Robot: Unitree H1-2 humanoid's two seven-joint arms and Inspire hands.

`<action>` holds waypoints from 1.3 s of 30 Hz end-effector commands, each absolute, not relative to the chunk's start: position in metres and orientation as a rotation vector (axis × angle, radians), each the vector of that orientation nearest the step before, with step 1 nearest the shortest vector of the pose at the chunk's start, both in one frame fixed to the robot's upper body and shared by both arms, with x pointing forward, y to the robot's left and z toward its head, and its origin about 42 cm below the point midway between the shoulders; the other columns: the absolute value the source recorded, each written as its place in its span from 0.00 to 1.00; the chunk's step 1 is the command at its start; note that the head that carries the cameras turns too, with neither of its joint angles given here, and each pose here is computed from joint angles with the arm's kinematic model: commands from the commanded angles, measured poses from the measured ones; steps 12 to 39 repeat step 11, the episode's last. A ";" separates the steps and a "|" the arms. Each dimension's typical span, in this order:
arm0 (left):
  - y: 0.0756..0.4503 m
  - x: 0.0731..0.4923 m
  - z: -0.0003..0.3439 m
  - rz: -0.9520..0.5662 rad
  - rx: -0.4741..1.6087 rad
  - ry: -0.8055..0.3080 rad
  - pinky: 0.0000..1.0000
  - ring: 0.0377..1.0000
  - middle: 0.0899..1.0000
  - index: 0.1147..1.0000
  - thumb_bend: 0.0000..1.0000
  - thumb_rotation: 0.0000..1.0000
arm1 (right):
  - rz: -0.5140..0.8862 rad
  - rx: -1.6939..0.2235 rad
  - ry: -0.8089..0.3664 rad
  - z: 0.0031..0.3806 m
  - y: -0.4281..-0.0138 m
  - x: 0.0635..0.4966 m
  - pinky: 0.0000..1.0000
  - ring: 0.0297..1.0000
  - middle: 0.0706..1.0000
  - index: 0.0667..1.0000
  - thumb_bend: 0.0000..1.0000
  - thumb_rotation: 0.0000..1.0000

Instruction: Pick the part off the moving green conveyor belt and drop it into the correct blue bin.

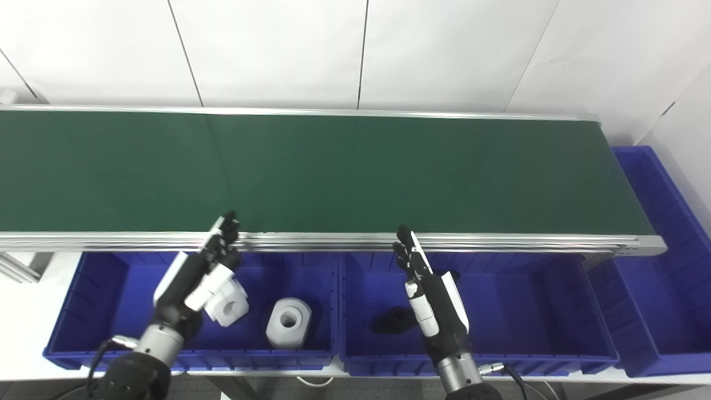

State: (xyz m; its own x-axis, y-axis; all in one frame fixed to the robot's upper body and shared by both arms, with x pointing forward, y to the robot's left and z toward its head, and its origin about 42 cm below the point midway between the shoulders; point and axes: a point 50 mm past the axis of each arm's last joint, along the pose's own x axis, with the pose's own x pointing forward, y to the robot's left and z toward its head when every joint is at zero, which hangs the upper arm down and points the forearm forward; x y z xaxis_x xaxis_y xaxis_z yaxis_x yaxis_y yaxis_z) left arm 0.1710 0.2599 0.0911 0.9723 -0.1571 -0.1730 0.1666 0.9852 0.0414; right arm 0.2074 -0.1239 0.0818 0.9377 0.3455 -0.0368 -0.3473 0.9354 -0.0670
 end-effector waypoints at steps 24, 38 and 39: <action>0.235 0.165 0.107 -0.084 0.052 -0.070 1.00 1.00 1.00 1.00 0.76 0.75 | 0.326 -0.070 -0.068 0.074 -0.145 0.200 0.98 0.98 0.99 1.00 0.89 0.99; 0.235 0.165 0.107 -0.084 0.052 -0.070 1.00 1.00 1.00 1.00 0.76 0.75 | 0.326 -0.070 -0.068 0.074 -0.145 0.200 0.98 0.98 0.99 1.00 0.89 0.99; 0.235 0.165 0.107 -0.084 0.052 -0.070 1.00 1.00 1.00 1.00 0.76 0.75 | 0.326 -0.070 -0.068 0.074 -0.145 0.200 0.98 0.98 0.99 1.00 0.89 0.99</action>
